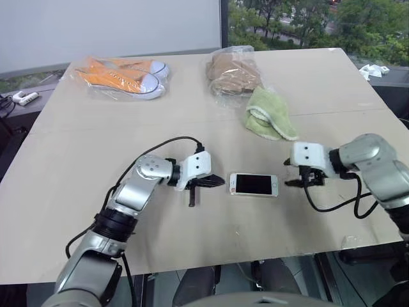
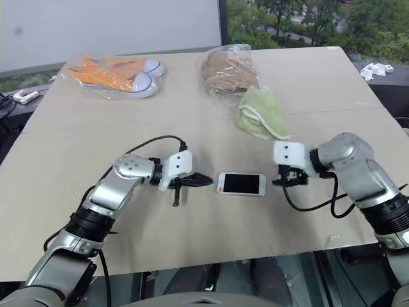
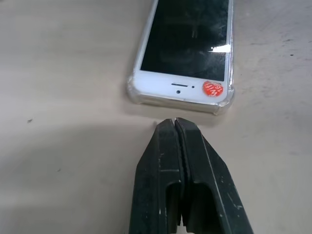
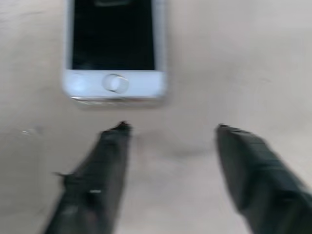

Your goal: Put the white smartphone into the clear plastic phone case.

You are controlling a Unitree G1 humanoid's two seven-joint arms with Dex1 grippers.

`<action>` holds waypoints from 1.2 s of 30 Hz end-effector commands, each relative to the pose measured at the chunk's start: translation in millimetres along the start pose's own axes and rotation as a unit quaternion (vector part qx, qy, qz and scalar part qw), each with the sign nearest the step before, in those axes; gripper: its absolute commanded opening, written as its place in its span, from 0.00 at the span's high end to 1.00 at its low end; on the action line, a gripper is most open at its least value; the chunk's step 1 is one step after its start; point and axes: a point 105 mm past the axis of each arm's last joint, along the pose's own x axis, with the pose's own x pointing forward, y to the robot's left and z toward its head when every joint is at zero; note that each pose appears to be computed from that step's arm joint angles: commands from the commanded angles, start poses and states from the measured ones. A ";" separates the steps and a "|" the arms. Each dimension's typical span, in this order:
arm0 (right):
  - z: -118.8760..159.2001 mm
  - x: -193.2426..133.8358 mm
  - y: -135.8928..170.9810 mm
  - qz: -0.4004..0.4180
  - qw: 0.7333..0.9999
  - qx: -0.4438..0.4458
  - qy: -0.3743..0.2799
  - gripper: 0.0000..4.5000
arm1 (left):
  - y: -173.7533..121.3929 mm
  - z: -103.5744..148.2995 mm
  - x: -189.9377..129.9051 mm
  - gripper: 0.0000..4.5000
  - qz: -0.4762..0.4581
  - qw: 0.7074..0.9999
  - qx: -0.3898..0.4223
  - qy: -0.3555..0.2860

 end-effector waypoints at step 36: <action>-12.5 35.1 39.7 -0.053 0.956 0.155 -0.242 1.00 | -16.3 54.7 -55.1 0.94 0.037 0.990 -0.017 -0.133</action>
